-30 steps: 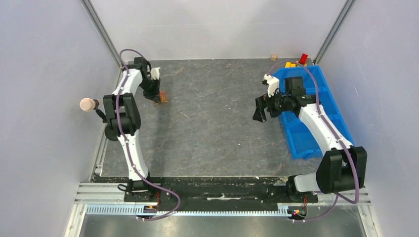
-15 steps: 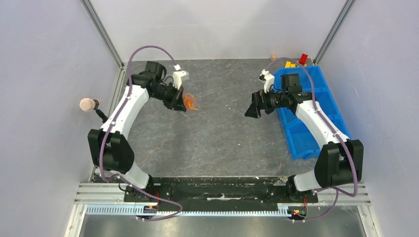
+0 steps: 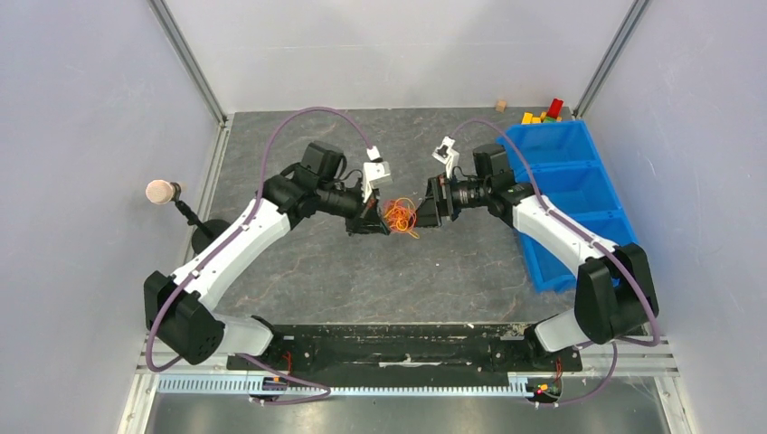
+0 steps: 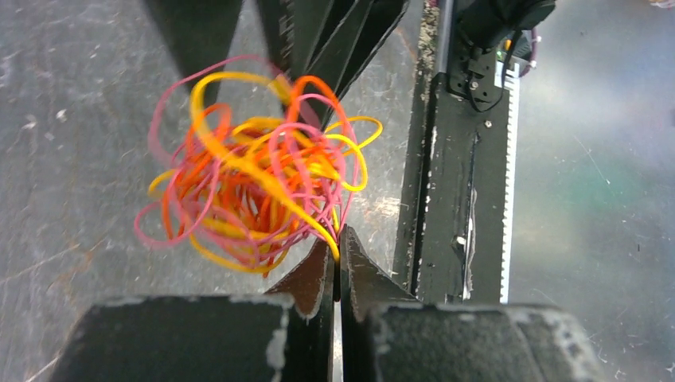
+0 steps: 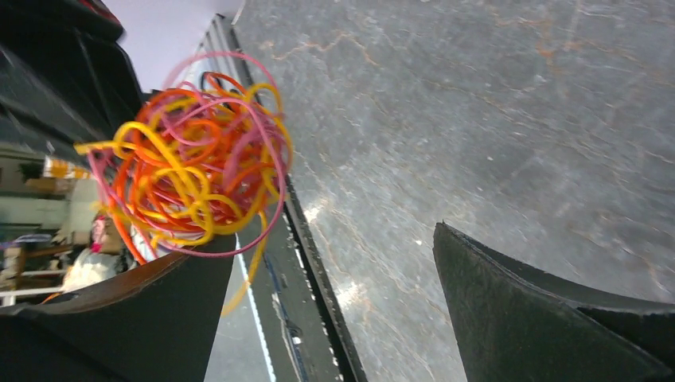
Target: Untangle the cables
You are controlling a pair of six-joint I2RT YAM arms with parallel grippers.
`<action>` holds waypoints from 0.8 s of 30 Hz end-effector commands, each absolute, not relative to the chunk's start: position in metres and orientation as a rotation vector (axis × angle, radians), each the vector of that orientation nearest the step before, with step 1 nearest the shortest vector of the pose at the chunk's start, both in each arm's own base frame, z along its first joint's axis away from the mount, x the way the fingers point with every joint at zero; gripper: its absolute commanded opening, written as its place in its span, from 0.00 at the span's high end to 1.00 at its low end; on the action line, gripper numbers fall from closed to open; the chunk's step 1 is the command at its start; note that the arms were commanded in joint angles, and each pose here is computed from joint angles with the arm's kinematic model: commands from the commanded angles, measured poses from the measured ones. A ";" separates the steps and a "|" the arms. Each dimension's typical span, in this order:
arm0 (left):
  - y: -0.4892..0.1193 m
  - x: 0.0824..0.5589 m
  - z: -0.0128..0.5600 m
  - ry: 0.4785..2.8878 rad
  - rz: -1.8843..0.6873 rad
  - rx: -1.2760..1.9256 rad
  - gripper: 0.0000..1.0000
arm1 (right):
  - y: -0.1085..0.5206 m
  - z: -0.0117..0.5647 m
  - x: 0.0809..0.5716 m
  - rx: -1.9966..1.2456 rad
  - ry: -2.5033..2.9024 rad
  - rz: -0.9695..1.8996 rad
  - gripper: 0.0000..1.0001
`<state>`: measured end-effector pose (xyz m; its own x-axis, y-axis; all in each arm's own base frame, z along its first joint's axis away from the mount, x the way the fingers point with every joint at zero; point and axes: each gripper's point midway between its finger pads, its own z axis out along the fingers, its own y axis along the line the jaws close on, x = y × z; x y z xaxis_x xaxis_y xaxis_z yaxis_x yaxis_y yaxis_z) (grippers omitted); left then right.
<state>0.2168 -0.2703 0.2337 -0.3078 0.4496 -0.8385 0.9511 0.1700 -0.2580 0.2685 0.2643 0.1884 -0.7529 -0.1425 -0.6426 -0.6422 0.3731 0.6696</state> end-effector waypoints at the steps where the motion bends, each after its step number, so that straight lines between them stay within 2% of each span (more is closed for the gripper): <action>1: -0.295 0.217 0.241 1.763 -1.097 1.333 0.98 | 0.289 0.213 0.260 -0.694 2.053 1.554 0.02; 6: -0.300 0.219 0.239 1.756 -1.096 1.333 0.98 | 0.300 0.235 0.261 -0.696 1.945 1.608 0.01; 7: -0.299 0.219 0.238 1.758 -1.092 1.335 0.98 | 0.302 0.242 0.260 -0.680 1.915 1.630 0.05; 12: -0.294 0.219 0.232 1.767 -1.081 1.321 0.98 | 0.305 0.275 0.239 -0.656 1.754 1.838 0.35; 15: -0.291 0.217 0.233 1.754 -1.112 1.316 0.98 | 0.302 0.288 0.229 -0.643 1.689 1.918 0.44; 17: -0.291 0.214 0.235 1.731 -1.126 1.333 0.98 | 0.302 0.296 0.225 -0.649 1.650 1.943 0.55; 18: -0.291 0.213 0.236 1.722 -1.126 1.338 0.98 | 0.303 0.297 0.225 -0.657 1.648 1.942 0.63; 19: -0.290 0.214 0.237 1.719 -1.119 1.338 0.98 | 0.304 0.295 0.227 -0.667 1.659 1.929 0.77; 20: -0.289 0.215 0.237 1.727 -1.105 1.337 0.98 | 0.305 0.290 0.233 -0.662 1.693 1.900 0.98; 23: -0.273 0.222 0.236 1.784 -1.034 1.314 0.97 | 0.298 0.271 0.256 -0.601 1.799 1.736 1.00; 24: -0.262 0.225 0.233 1.834 -0.994 1.300 0.94 | 0.291 0.262 0.267 -0.586 1.831 1.633 1.00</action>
